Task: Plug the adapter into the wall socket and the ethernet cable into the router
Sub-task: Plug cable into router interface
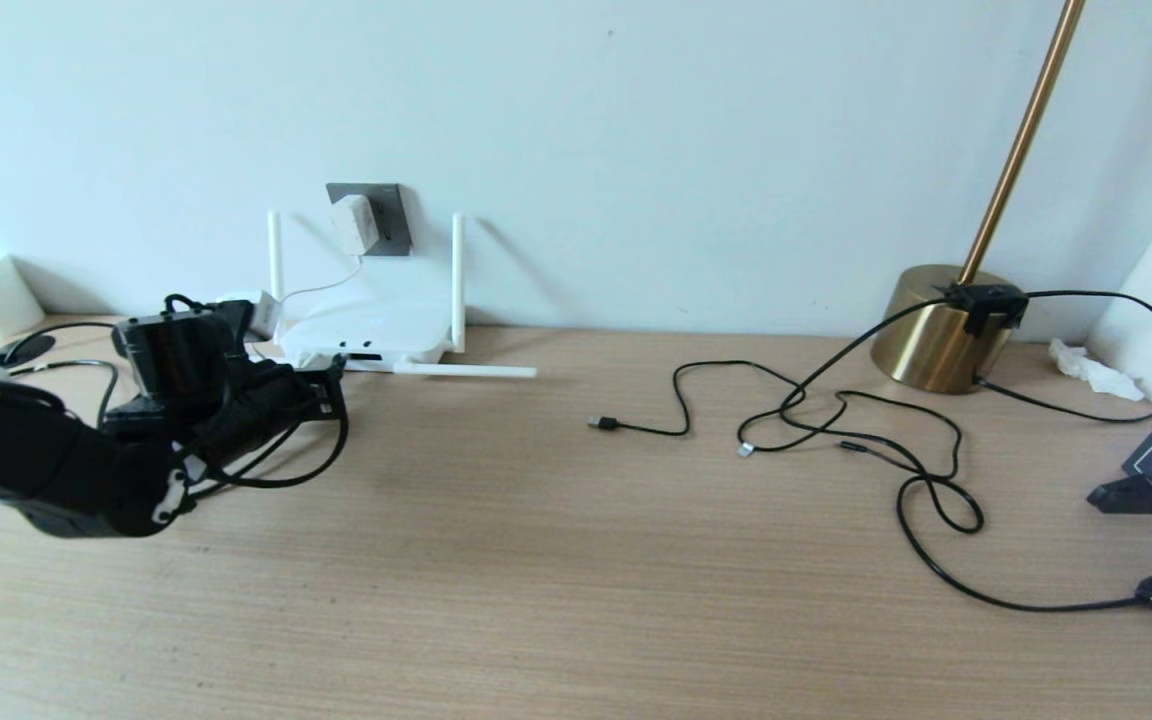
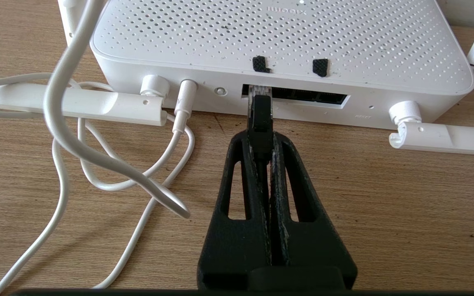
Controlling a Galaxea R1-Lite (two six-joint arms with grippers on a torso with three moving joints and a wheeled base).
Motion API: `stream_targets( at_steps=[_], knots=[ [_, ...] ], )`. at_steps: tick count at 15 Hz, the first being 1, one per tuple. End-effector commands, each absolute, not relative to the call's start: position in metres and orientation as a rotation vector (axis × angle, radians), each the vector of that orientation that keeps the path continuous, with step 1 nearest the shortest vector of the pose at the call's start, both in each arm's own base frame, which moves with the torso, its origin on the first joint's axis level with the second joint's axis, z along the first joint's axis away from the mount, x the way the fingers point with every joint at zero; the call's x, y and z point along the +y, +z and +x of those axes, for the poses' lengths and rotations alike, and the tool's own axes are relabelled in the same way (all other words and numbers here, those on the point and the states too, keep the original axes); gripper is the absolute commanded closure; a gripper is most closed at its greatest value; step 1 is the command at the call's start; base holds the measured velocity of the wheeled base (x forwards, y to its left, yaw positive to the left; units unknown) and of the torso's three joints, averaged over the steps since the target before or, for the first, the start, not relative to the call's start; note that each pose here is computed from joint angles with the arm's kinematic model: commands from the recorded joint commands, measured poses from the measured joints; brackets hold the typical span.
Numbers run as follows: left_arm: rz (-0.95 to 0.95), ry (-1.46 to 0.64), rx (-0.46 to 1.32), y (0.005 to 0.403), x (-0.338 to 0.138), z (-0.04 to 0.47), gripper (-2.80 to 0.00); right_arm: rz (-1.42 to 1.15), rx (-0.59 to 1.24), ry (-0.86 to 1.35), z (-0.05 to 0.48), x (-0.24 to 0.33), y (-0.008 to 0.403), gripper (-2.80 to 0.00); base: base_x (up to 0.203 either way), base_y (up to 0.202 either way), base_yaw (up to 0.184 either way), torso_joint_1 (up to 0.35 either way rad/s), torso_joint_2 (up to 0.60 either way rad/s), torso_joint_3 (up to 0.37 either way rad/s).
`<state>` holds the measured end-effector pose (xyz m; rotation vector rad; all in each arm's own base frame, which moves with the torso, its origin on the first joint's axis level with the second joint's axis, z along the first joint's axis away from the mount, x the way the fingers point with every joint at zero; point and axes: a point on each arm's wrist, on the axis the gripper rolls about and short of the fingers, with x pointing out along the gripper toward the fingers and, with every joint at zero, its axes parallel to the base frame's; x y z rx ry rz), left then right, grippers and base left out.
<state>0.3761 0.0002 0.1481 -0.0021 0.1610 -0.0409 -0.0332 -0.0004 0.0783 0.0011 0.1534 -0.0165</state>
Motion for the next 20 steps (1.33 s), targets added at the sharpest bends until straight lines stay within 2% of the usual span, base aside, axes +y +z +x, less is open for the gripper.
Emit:
stream_targets(
  at_steps=[1, 20],
  knots=[
    [-0.002, -0.040, 0.153, 0.1483, 0.0007, 0.3779, 0.00, 0.002, 0.155, -0.017, -0.0333, -0.0004, 0.0782, 0.00, 0.000, 0.000, 0.000, 0.000, 0.00, 0.000],
    [-0.002, -0.040, 0.143, 0.1507, 0.0002, 0.3807, 0.00, 0.002, 0.155, -0.017, -0.0333, -0.0004, 0.0782, 0.00, 0.000, 0.000, 0.000, 0.000, 0.00, 0.000]
  ],
)
